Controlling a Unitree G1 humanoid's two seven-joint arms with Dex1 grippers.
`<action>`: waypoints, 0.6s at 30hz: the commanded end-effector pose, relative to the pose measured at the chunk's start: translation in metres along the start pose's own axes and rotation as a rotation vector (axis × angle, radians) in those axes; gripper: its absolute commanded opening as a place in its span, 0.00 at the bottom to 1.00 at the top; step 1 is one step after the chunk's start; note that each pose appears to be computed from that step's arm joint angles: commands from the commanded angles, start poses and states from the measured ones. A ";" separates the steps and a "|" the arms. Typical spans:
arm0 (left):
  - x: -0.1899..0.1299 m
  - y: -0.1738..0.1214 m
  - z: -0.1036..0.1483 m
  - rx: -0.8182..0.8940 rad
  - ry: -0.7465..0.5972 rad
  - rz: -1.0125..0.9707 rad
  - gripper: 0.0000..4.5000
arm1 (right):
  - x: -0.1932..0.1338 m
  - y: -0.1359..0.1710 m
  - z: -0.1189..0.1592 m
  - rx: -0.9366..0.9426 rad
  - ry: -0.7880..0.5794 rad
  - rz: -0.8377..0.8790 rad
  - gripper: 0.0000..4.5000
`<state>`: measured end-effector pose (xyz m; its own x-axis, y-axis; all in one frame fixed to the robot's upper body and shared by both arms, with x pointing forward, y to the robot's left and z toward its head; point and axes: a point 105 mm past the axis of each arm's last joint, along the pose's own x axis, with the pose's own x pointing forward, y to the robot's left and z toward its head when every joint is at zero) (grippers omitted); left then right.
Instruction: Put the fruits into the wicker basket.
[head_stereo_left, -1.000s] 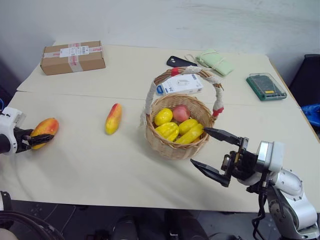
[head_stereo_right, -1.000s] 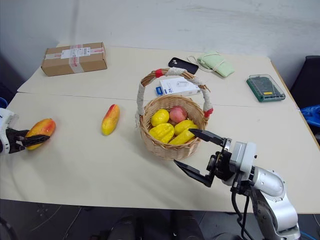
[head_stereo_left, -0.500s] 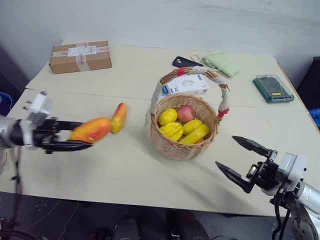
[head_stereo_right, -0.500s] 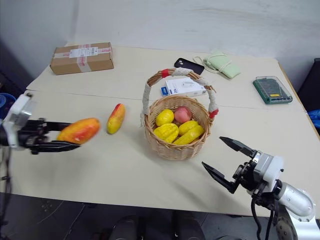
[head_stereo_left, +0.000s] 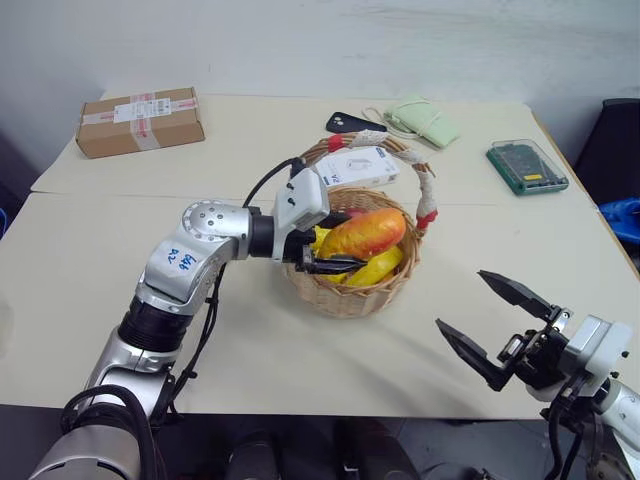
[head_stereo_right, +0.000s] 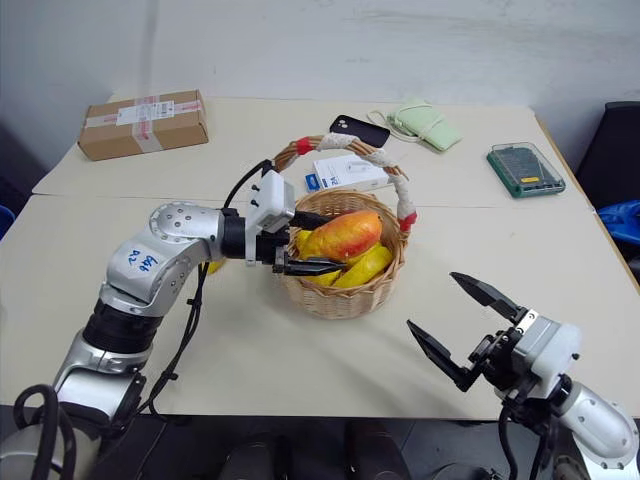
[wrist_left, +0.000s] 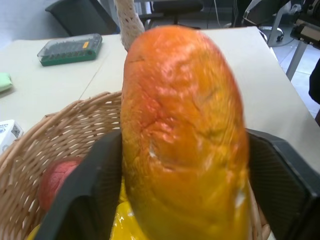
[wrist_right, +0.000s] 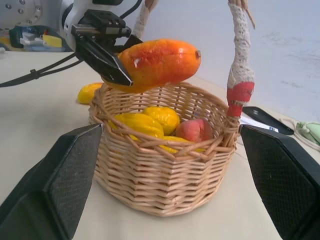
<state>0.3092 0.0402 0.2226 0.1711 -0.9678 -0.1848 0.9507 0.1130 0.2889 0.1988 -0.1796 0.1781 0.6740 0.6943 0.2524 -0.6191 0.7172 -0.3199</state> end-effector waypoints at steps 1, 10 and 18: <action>-0.017 -0.004 0.021 0.039 -0.127 -0.013 0.99 | 0.002 0.003 0.010 -0.021 -0.032 0.002 1.00; -0.178 0.015 -0.034 -0.207 -0.104 0.390 0.99 | 0.030 0.009 0.030 0.024 -0.147 0.148 1.00; -0.336 -0.009 -0.131 -0.567 0.132 1.016 0.99 | 0.063 0.025 0.061 0.043 -0.249 0.289 1.00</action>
<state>0.2843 0.3779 0.1571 0.8941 -0.4034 -0.1947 0.3925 0.9150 -0.0936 0.2085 -0.1218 0.2348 0.3964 0.8411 0.3681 -0.7741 0.5217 -0.3586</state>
